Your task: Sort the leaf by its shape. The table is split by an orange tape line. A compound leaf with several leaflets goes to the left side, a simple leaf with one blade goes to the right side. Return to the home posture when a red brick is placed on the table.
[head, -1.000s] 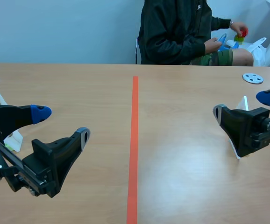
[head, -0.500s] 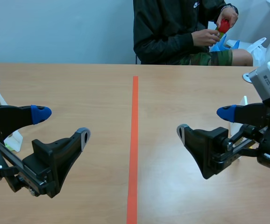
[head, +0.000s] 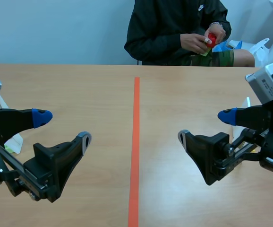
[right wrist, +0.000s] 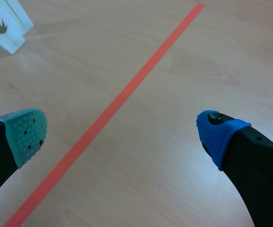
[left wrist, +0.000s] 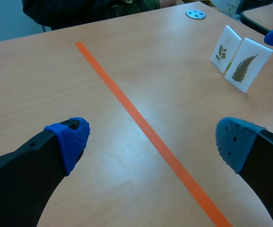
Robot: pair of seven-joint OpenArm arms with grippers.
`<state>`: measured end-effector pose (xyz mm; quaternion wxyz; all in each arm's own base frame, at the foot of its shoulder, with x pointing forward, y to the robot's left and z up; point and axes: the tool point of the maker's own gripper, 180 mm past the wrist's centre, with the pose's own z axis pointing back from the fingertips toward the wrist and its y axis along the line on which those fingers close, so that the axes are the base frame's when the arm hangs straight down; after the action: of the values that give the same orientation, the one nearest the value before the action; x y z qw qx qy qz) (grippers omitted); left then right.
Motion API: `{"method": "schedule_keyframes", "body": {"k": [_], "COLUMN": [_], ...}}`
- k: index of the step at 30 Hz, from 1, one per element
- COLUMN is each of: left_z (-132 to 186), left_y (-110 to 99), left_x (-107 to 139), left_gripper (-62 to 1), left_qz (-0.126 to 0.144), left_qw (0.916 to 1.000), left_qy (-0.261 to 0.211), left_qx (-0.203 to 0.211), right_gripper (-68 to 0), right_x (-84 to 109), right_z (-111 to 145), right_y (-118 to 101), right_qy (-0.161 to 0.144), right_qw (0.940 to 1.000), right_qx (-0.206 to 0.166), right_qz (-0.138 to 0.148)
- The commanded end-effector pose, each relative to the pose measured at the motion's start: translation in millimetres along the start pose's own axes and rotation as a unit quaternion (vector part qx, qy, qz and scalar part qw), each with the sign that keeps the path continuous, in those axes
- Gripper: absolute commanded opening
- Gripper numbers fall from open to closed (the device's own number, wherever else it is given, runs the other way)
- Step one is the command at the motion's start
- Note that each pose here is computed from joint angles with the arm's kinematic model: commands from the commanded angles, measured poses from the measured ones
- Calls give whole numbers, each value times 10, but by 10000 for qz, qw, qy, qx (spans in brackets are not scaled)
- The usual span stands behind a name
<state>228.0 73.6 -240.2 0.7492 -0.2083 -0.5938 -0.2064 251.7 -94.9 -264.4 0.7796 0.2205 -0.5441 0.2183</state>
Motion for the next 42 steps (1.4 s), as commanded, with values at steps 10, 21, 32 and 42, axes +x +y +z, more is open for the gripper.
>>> {"method": "schedule_keyframes", "body": {"k": [10, 21, 32, 42], "left_z": [0, 0, 0, 0], "left_y": [16, 16, 16, 16], "left_x": [60, 60, 62, 62], "left_gripper": [-37, -37, -37, -37], "left_qz": [-6, -6, -4, -2], "left_qw": [9999, 9999, 9999, 9999], "left_qy": [-107, -107, -112, -113], "left_qx": [18, 18, 18, 19], "right_gripper": [4, 4, 4, 4], "right_x": [101, 136, 179, 179], "right_z": [4, 5, 8, 8], "right_y": [-31, -30, -29, -30], "right_qy": [-195, -293, -411, -412], "right_qw": [9998, 9996, 9991, 9991], "right_qx": [-9, -8, -5, -7], "right_qz": [35, 37, 37, 35]}}
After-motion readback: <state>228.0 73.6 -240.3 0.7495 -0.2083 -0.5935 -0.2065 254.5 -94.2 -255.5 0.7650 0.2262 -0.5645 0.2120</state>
